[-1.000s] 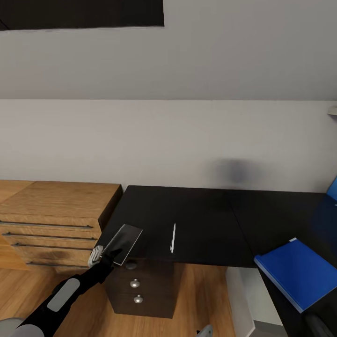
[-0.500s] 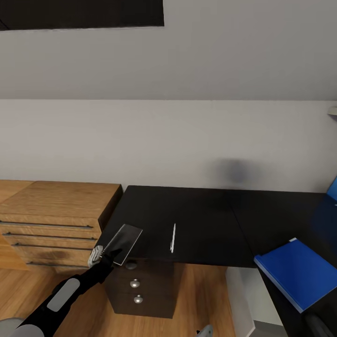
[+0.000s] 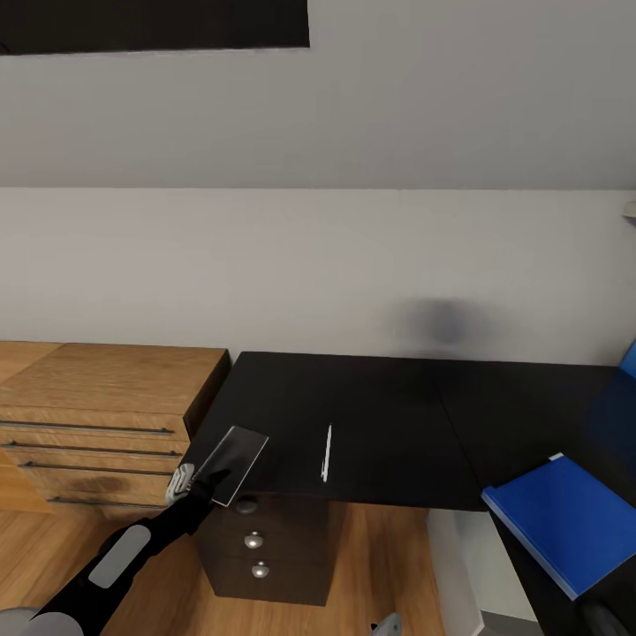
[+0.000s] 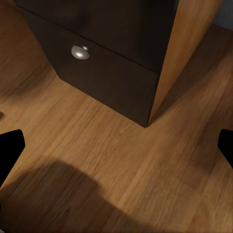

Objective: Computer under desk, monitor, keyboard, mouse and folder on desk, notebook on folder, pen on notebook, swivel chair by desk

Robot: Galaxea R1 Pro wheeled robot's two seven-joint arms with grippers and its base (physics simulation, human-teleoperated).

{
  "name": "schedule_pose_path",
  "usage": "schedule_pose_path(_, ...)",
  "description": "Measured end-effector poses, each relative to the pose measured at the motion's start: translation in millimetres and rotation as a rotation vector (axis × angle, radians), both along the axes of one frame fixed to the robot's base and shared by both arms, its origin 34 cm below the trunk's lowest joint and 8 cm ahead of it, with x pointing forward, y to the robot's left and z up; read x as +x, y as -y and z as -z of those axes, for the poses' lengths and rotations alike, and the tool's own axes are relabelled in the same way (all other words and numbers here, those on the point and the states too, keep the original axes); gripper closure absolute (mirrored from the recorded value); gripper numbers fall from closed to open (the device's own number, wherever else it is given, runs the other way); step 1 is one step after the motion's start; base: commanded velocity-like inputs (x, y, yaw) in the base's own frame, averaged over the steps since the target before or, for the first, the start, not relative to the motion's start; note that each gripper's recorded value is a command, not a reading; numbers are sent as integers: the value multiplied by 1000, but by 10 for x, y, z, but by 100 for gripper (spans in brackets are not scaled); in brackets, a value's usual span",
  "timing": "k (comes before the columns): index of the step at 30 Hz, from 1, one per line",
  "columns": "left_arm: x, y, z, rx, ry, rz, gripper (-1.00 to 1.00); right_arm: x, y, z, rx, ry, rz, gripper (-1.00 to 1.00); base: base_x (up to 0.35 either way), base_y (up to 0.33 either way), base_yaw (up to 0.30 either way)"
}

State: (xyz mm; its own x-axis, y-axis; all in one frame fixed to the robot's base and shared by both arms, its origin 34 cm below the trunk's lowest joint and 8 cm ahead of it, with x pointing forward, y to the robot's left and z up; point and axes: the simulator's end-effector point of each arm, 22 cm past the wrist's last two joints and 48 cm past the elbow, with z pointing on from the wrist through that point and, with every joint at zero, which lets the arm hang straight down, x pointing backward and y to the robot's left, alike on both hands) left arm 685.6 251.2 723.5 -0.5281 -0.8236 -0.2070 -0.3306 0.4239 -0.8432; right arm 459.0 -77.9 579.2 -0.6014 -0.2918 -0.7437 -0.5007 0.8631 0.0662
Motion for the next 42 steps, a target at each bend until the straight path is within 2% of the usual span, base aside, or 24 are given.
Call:
schedule_pose_path(17,-5,-13,9,1,-2,-1,-100,-1,-1,0,0,0,0,-100,0,0,0)
schedule_pose_path(18,-6,-13,9,1,-2,-1,100,-1,-1,0,0,0,0,-100,0,0,0)
schedule_pose_path(28,-18,-30,26,-16,-10,-13,100,-1,-1,-1,0,0,-1,-100,0,0,0)
schedule_pose_path(42,-21,-40,31,-16,-12,-15,100,-1,-2,-1,-1,1,-2,-100,0,0,0)
